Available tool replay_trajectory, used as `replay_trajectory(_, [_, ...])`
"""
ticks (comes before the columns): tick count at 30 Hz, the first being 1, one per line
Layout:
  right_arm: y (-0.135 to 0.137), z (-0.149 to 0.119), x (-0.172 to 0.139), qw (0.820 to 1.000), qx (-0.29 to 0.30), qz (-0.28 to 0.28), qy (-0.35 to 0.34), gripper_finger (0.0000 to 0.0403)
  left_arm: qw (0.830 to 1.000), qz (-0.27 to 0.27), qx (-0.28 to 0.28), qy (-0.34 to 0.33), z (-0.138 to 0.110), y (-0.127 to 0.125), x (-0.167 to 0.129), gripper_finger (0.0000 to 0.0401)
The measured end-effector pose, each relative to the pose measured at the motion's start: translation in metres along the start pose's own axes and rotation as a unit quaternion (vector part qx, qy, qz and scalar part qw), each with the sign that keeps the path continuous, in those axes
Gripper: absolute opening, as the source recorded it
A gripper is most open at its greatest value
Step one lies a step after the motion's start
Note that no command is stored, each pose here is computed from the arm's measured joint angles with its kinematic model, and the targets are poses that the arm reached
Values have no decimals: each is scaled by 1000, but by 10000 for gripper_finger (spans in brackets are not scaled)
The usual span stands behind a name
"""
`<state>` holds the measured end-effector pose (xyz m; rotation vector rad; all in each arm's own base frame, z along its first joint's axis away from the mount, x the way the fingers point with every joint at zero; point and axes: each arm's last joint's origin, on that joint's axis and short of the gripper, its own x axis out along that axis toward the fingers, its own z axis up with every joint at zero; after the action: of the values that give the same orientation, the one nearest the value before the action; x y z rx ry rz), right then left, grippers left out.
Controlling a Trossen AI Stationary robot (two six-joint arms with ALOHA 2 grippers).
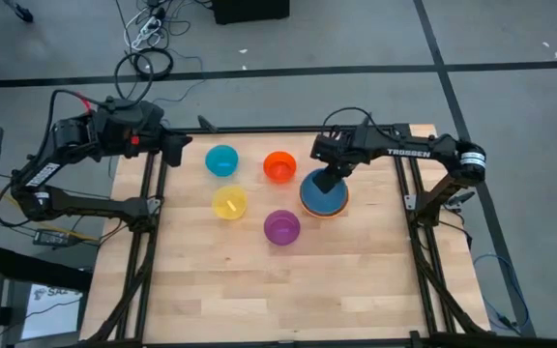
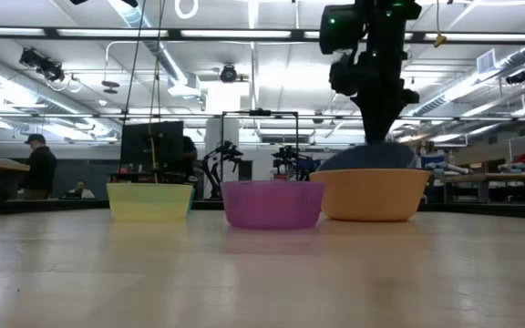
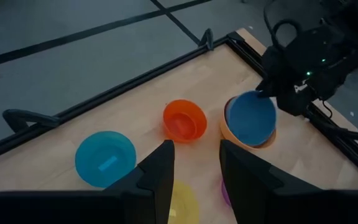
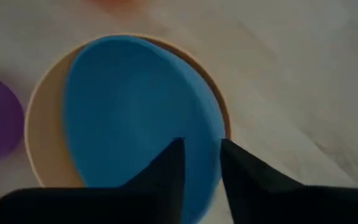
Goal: Nest bowls inside each other
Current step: Stack the dark blue bowl on top of the light orange bowl, then stack the purple bowl on top of the dark blue bowl
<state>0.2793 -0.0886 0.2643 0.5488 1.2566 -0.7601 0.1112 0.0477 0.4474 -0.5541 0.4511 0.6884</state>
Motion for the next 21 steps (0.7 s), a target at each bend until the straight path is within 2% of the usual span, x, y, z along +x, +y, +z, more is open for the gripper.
replay_trajectory(4, [-4,-2,-5,1000,12,-1,1,132,1000,3,0,-2,0,0,0,136])
replay_trajectory(8, [-8,-5,-14,1000,16,4,-7,150,1000,9,0,-5,0,1,0,136])
replay_trajectory(21, [-29,-24,-59,995,67,38,-71,152,1000,19,1,-11,1,1,0,136])
